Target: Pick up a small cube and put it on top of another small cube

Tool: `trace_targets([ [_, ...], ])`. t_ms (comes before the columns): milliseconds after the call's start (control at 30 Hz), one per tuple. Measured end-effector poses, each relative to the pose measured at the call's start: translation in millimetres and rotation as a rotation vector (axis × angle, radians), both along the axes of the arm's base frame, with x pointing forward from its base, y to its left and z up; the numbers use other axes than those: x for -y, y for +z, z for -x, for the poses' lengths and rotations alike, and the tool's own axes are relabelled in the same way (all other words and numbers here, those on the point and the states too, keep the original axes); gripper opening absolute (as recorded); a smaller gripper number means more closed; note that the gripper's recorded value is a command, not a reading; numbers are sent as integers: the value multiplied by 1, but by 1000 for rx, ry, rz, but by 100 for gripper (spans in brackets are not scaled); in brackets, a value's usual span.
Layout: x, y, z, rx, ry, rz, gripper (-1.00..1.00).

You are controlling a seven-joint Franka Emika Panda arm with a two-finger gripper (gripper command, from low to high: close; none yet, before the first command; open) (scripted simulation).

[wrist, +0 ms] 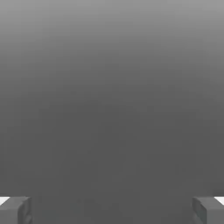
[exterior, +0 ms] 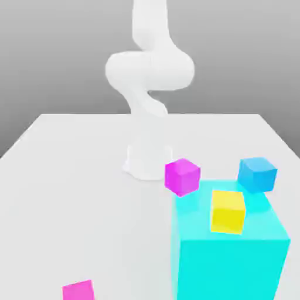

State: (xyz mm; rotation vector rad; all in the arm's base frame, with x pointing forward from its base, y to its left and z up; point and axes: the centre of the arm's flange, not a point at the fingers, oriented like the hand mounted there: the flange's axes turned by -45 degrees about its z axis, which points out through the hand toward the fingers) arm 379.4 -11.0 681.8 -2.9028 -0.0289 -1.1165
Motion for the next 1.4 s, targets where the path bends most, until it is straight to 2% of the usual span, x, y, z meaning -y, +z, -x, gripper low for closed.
trace_targets([
  [267,29,-114,-90,-201,106,-20,0],
  [533,55,-245,-143,-387,180,-6,0],
  [767,81,-362,-158,-545,226,43,0],
  [1000,113,-469,-146,-702,269,131,0],
  [1133,118,-529,-144,-721,276,146,0],
  [1167,118,-541,-143,-722,276,146,-100],
  [1400,118,-542,-143,-724,277,145,-100],
])
